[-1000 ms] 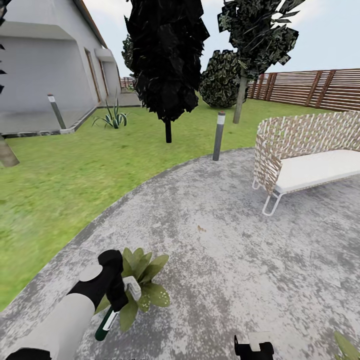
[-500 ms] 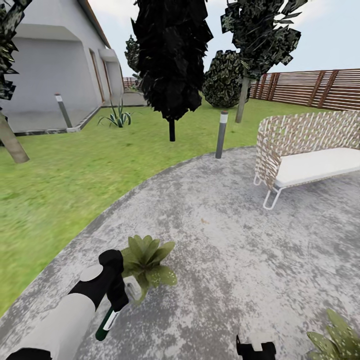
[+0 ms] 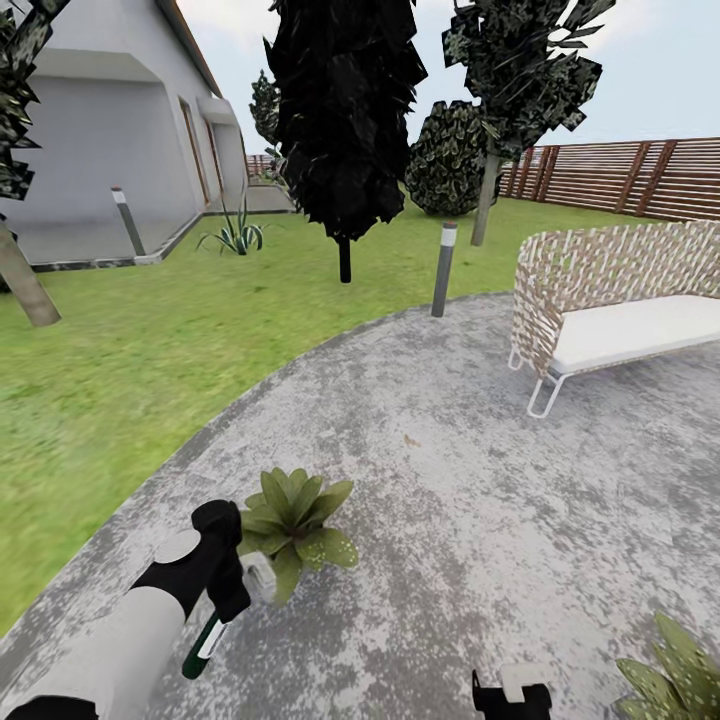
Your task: Pick up the pesticide atomizer in the garden and spray insectifuge to fully cover both potted plants in the garden.
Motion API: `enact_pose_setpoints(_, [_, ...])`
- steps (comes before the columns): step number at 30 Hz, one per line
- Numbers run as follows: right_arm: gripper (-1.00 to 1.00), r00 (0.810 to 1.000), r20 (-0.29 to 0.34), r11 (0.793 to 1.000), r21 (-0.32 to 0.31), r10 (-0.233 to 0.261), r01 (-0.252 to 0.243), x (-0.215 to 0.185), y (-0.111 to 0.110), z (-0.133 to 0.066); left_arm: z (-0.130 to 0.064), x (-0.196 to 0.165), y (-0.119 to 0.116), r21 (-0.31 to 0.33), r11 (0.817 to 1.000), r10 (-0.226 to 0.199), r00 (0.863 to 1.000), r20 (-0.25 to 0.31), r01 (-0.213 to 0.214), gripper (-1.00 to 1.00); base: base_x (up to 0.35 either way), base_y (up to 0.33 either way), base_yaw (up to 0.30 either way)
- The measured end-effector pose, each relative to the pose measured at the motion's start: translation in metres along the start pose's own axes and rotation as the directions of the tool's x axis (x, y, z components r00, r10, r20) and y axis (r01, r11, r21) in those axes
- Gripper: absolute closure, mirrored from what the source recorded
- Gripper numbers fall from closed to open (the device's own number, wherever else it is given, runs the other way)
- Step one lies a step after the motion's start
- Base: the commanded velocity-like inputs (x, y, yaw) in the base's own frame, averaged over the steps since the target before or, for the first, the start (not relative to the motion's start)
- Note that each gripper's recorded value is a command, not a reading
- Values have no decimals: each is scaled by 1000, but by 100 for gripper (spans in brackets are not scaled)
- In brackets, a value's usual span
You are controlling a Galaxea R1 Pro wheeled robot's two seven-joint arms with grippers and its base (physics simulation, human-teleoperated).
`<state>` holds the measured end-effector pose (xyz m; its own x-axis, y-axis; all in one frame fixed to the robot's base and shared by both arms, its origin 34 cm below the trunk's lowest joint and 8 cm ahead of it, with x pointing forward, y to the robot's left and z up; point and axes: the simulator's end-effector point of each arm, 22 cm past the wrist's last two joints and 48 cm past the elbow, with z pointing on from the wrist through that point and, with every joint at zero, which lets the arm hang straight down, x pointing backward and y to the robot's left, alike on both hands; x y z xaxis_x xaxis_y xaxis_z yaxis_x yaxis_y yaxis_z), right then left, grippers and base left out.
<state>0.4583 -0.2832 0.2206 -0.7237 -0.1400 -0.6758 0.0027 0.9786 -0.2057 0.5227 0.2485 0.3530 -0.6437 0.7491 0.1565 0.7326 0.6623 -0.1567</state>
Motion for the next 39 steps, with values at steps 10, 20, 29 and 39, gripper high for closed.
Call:
enact_pose_setpoints(10, [-100,1000,15,1000,3,3,-3,-7,-1,-1,-9,-3,12,-24,998,-54,997,55,56,100,0,0,0])
enact_pose_setpoints(20, [-100,1000,26,1000,7,5,-6,-13,-3,-1,-15,-7,11,-33,998,-51,996,67,53,100,0,0,0])
enact_pose_setpoints(29, [-100,1000,27,1000,7,5,-5,-21,-5,-6,-22,0,15,-13,996,-90,993,78,91,100,0,0,0])
enact_pose_setpoints(39, [-100,1000,26,1000,7,4,-4,-26,-6,-9,1,18,-7,27,996,-85,996,19,84,100,0,0,0])
